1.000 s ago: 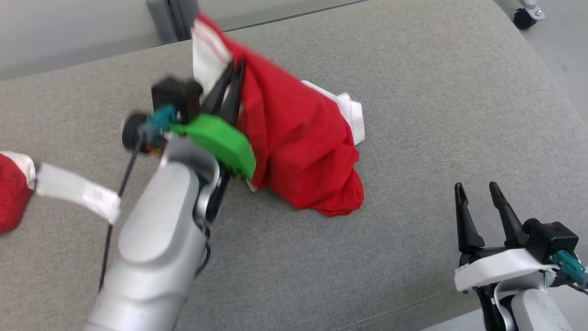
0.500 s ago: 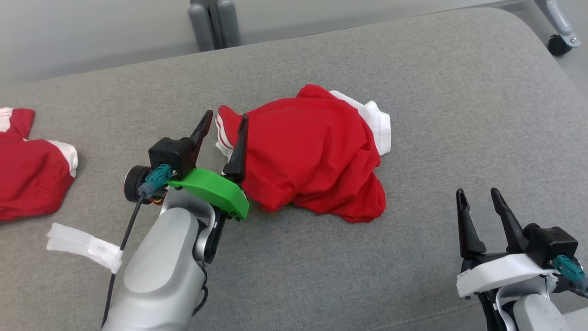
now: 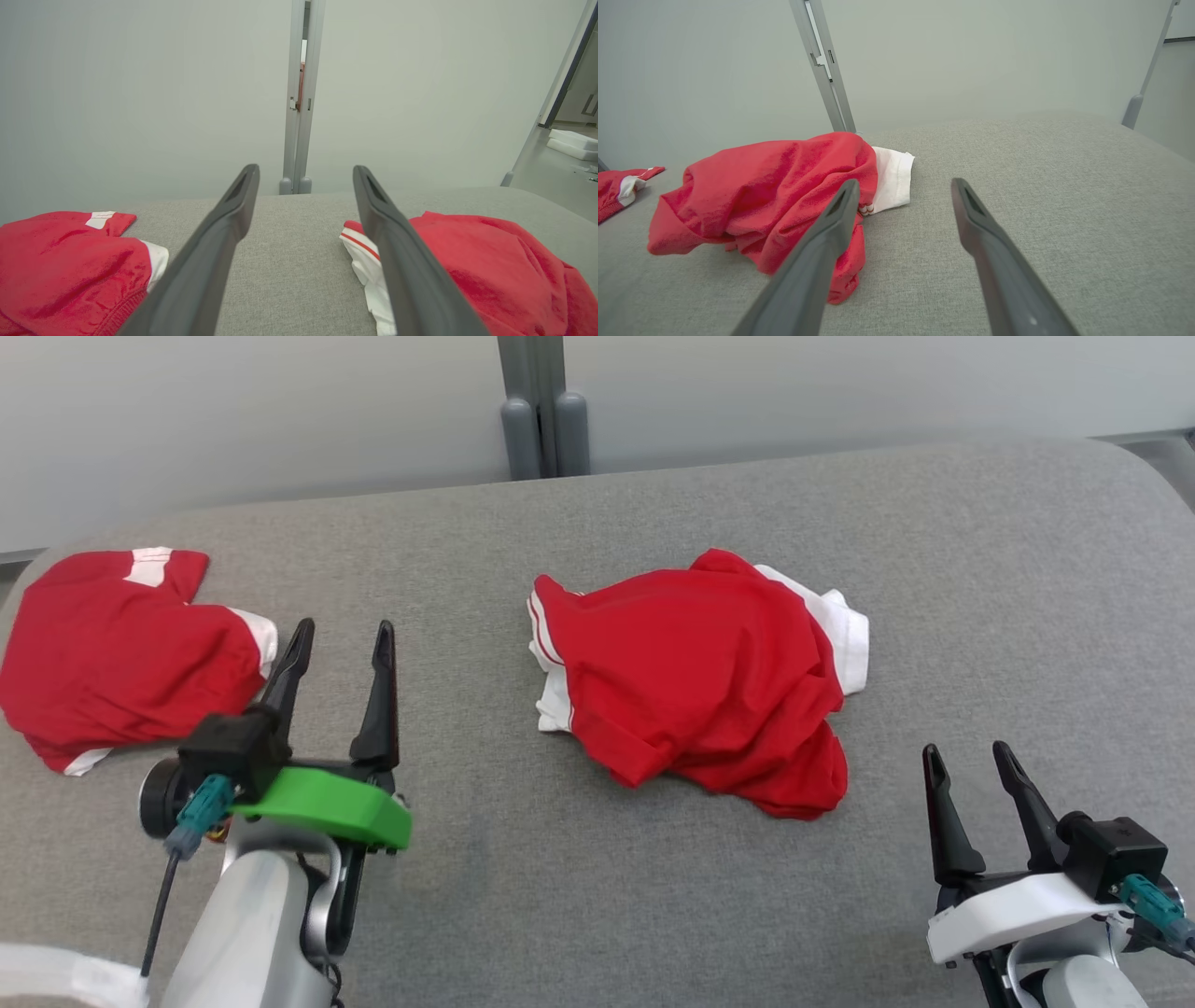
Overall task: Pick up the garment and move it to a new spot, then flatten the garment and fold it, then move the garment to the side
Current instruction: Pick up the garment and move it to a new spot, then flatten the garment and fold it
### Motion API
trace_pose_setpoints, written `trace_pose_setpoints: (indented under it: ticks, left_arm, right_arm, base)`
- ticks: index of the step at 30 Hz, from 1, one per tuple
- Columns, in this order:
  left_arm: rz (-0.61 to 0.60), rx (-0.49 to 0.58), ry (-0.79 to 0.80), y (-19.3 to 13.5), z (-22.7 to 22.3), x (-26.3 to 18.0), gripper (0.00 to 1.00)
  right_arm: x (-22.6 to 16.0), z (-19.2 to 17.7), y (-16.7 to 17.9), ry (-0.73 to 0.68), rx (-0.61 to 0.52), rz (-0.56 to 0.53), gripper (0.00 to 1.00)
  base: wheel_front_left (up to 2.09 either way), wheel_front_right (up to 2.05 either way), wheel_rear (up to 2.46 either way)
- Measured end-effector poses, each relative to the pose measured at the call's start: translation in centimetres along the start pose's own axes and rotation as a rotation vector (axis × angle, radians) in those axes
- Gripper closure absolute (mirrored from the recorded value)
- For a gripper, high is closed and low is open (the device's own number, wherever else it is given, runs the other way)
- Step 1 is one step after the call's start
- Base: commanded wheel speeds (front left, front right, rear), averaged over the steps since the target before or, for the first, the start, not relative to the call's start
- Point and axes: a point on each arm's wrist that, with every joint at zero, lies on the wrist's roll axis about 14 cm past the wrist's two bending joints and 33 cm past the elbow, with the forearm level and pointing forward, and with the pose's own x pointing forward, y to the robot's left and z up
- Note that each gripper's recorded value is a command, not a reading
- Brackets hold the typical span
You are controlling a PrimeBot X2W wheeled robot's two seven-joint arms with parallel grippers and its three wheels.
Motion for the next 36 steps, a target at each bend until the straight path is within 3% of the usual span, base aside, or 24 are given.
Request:
trace_pose_setpoints:
  ticks: [11,19,36]
  left_arm:
    - [0.182,0.077,-0.03,5.6,1.5,-7.2,0.0]
    - [0.225,0.076,-0.008,6.0,0.7,-10.2,0.0]
    - [0.242,0.076,0.04,6.4,-0.7,-11.7,0.0]
  right_arm:
    - [0.0,0.9,2.7,-0.028,-0.003,0.084,0.0]
    - [-0.6,1.0,3.0,-0.03,-0.008,0.095,0.0]
    - [-1.1,1.4,3.5,-0.042,-0.027,0.116,0.0]
  base:
    - [0.0,0.0,0.0]
    - [0.0,0.0,0.0]
    - [0.0,0.0,0.0]
